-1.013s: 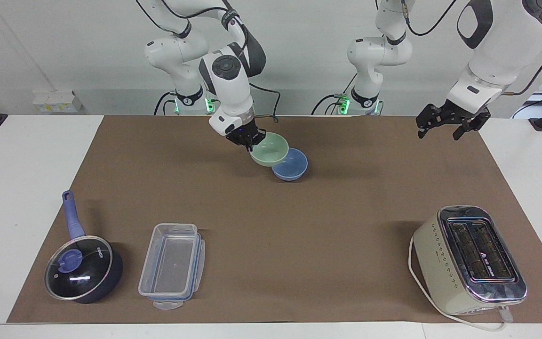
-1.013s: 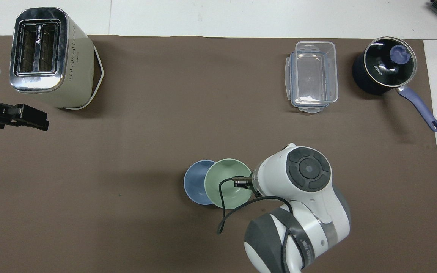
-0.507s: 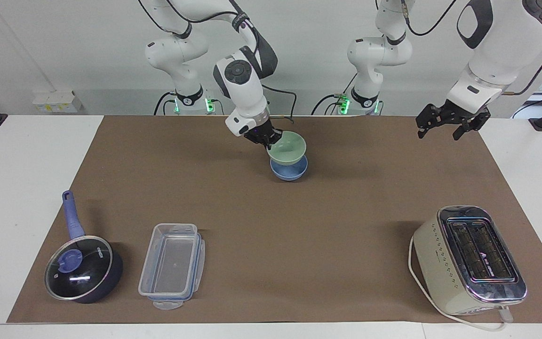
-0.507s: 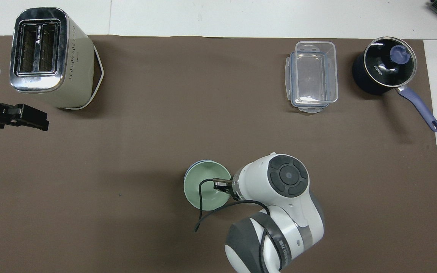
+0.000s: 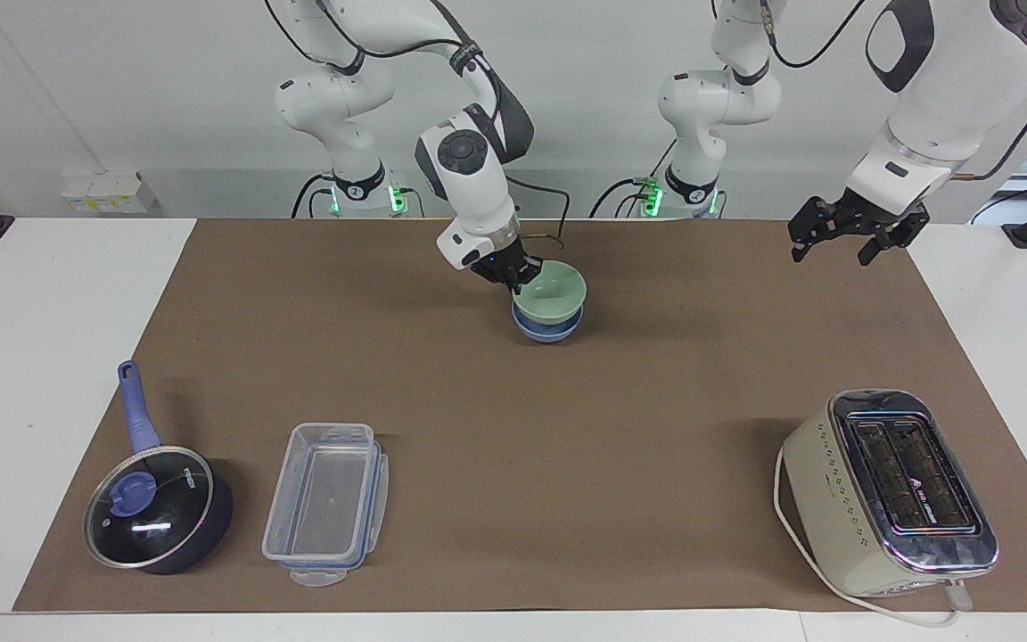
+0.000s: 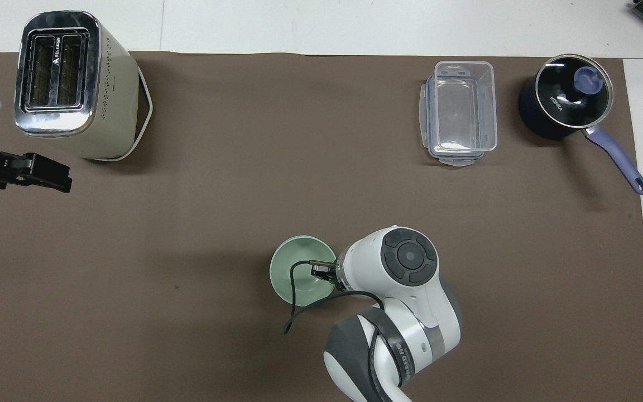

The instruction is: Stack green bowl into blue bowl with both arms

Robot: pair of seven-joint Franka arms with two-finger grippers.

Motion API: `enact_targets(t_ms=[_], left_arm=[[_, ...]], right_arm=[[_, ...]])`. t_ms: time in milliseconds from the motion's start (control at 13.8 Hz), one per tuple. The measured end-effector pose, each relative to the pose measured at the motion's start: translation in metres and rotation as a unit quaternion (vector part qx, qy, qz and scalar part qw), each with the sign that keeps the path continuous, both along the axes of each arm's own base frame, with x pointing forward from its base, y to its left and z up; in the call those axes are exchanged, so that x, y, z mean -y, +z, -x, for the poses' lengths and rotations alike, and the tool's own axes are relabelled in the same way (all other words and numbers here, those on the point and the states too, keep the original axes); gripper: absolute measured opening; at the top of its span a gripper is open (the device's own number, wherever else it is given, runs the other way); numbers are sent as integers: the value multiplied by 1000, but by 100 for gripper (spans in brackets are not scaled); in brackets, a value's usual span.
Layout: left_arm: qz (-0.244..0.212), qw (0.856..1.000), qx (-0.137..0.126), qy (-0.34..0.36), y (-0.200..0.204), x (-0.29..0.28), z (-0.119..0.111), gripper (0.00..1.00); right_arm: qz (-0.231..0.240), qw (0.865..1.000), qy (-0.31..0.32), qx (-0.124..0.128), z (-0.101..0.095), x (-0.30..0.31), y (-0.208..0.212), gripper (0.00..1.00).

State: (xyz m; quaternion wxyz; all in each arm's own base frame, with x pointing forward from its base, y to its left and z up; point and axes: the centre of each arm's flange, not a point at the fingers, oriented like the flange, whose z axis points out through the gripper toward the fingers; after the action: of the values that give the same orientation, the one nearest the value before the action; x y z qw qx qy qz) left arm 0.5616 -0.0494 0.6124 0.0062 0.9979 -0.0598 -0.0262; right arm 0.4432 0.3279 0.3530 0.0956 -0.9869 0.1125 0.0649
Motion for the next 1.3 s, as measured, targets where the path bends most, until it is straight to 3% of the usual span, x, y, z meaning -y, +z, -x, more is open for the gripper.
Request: enact_targets(t_ms=[362, 434, 796, 868, 1013, 1086, 1230, 1303], left_arm=[[0, 1000, 0, 0, 0, 0, 0, 100], [0, 1000, 0, 0, 0, 0, 0, 100], [0, 1000, 0, 0, 0, 0, 0, 100], [0, 1000, 0, 0, 0, 0, 0, 100], [0, 1000, 0, 0, 0, 0, 0, 100], [0, 1000, 0, 0, 0, 0, 0, 100], [0, 1000, 0, 0, 0, 0, 0, 100], [0, 1000, 0, 0, 0, 0, 0, 100]], right_arm=[[0, 1000, 0, 0, 0, 0, 0, 9], [0, 1000, 0, 1, 0, 0, 0, 15], [-6, 1000, -2, 10, -5, -1, 9, 70], [-10, 1000, -5, 17, -9, 0, 16, 70], [-20, 999, -12, 31, -16, 8, 36, 83], [-22, 999, -13, 37, -19, 16, 47, 83], [-14, 998, 1, 54, -28, 45, 71, 97], [-3, 998, 6, 64, -32, 62, 83, 97]])
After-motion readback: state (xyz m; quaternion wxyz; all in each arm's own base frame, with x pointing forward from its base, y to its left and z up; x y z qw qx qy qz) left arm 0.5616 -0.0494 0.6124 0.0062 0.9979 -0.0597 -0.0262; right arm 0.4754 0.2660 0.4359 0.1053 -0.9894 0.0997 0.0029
